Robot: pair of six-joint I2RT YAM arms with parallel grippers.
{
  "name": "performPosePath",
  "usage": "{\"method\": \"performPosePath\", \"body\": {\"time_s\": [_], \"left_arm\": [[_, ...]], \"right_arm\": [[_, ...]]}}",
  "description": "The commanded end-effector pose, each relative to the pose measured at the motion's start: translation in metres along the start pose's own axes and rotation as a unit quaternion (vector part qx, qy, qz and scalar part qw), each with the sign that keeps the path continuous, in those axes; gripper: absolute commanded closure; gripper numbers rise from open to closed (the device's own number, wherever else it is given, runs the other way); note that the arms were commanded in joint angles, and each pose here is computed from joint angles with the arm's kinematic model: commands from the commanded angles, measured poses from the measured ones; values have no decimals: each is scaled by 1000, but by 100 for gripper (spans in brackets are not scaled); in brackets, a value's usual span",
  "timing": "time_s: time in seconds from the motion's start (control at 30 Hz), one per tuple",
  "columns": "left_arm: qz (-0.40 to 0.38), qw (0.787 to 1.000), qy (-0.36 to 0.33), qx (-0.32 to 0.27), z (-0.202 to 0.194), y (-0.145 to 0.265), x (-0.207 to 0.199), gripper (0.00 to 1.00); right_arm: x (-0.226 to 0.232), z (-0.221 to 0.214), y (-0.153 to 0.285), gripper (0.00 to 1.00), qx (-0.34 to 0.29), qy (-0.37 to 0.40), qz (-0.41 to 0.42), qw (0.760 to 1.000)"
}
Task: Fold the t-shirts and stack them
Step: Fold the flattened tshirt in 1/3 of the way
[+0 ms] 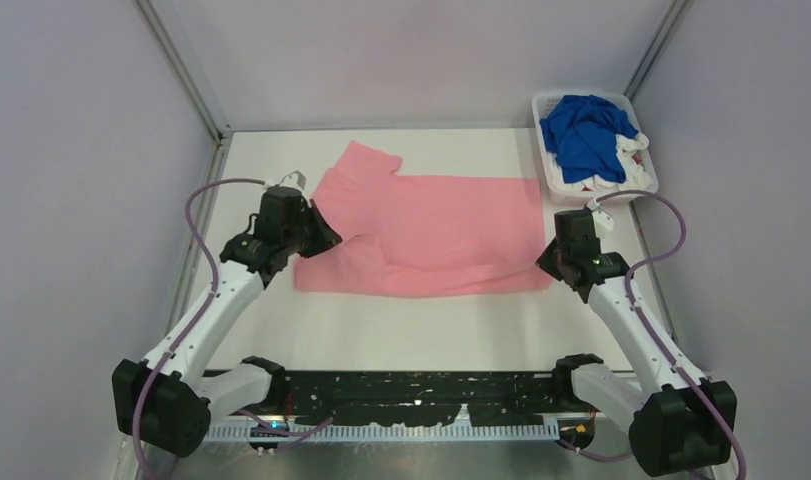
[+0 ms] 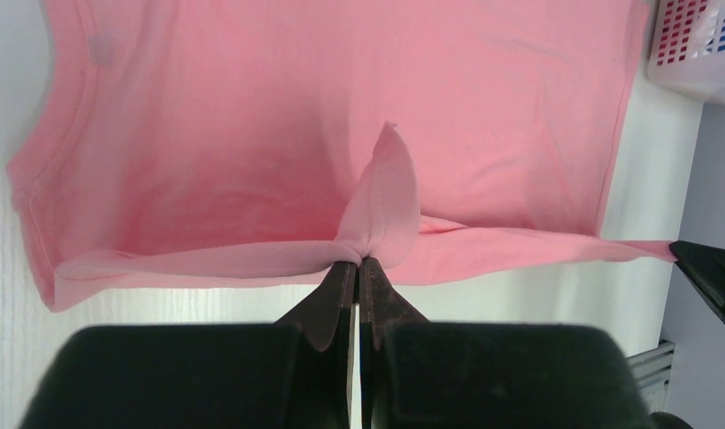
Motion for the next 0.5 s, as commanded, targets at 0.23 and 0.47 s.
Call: {"method": "performPosePath", "body": {"time_s": [0.23,0.47], "left_arm": [[-32,997,-39,-55,49,-15,-13,100],[-10,996,-49,-71,79,-60,-11,100]], "right_arm": [[15,35,-14,93,-27,-4,20,999],[21,45,-48,87,-18,5,3,1000]]}}
Point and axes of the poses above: each gripper's point midway between its finger pads, its own y axis back along the fingers, its own x axis along the line the jaws close on, z = x × y, the point moved 7 cm from there along y, back along the fingers, and after that the axes turned 6 degrees about y, right-handed, at the moved point
